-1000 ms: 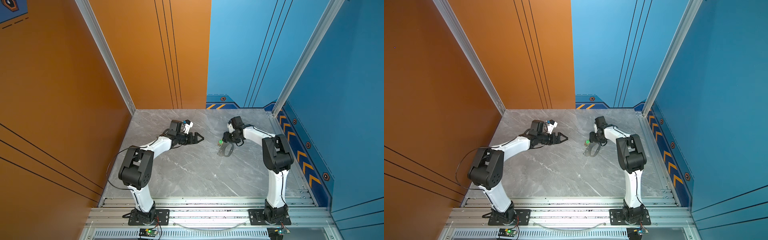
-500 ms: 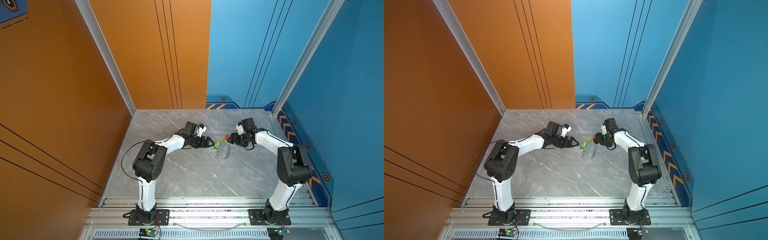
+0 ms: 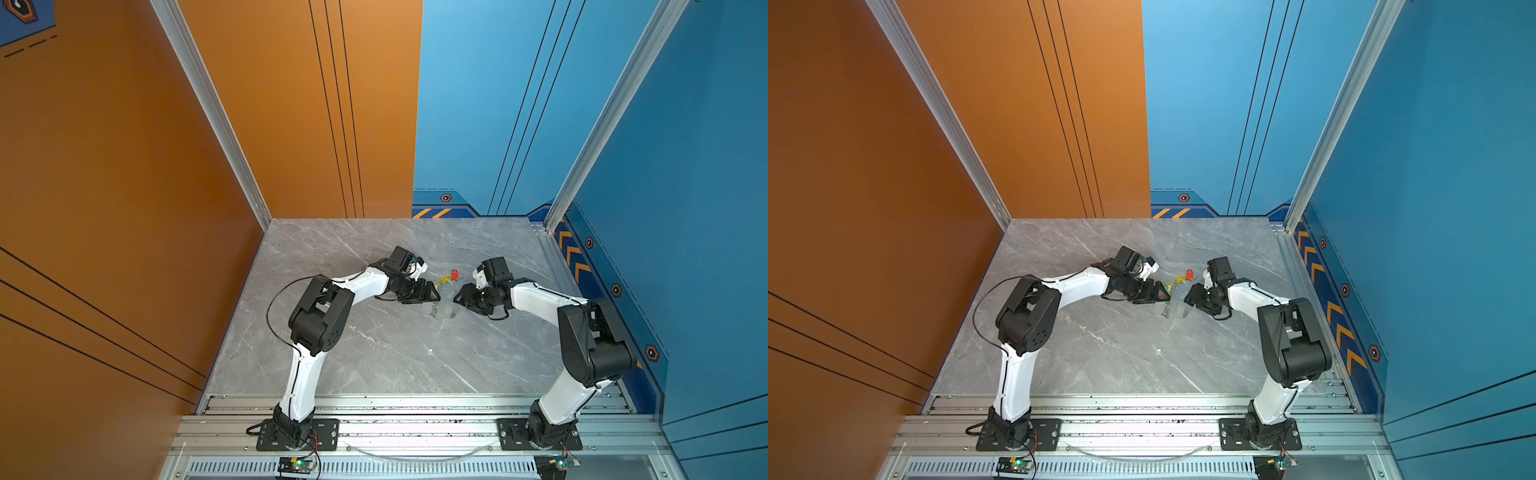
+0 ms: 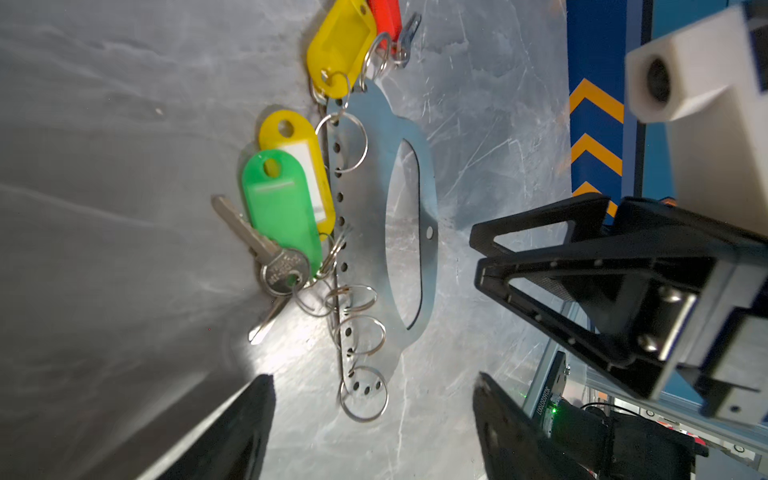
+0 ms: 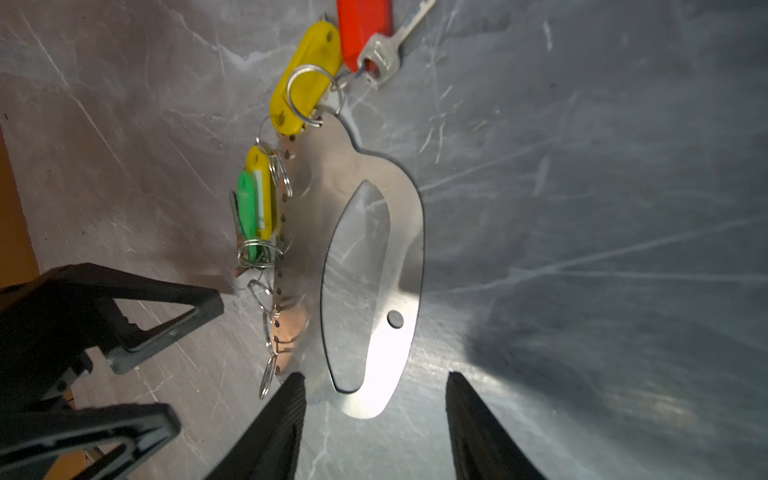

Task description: Remove the keys from the keyring

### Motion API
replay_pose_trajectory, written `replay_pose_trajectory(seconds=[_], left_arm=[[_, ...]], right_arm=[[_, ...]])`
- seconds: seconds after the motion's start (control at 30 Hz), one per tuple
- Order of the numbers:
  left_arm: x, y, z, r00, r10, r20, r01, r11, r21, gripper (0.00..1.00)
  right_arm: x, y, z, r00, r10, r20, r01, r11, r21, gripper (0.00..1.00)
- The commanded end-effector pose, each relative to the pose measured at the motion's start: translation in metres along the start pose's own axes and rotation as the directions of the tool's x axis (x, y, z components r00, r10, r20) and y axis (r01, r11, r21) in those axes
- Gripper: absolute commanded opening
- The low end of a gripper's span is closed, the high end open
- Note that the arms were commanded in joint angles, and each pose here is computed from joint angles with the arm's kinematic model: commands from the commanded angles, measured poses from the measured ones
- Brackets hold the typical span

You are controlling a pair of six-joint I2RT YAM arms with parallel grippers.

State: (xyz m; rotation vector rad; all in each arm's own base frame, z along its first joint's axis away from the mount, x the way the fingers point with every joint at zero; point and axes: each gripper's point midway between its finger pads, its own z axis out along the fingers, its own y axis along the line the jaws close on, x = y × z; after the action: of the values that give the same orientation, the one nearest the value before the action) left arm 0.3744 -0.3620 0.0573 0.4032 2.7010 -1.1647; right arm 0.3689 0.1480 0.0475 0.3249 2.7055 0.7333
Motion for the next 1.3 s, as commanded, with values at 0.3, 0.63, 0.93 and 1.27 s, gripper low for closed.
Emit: replay_pose_trajectory(seconds=[0.3, 0.63, 0.93, 1.27], left_arm=[[0.002, 0.008, 0.026, 0.999, -0.021, -0.049, 0.018, 0.999, -0.047, 0.71], [0.002, 0.004, 0.04, 0.997, -0.044, -0.064, 0.043, 0.999, -0.015, 0.67], [-0.005, -0.001, 0.047, 0.996, -0.082, -0.037, 0.084, 0.996, 0.043, 0.62], [-0.027, -0.029, 0.036, 0.993, -0.116, 0.034, 0.107, 0.974, 0.197, 0.53]], right_arm=[[-0.002, -0.005, 0.018, 0.999, 0.044, -0.009, -0.044, 0.999, -0.031, 0.53], [0.003, -0.008, 0.031, 0.998, 0.06, -0.028, -0.061, 0.998, -0.035, 0.5], [0.014, -0.008, 0.033, 0.996, 0.069, -0.047, -0.071, 0.997, -0.037, 0.48], [0.02, -0.005, 0.033, 0.995, 0.087, -0.051, -0.09, 0.994, -0.058, 0.47]])
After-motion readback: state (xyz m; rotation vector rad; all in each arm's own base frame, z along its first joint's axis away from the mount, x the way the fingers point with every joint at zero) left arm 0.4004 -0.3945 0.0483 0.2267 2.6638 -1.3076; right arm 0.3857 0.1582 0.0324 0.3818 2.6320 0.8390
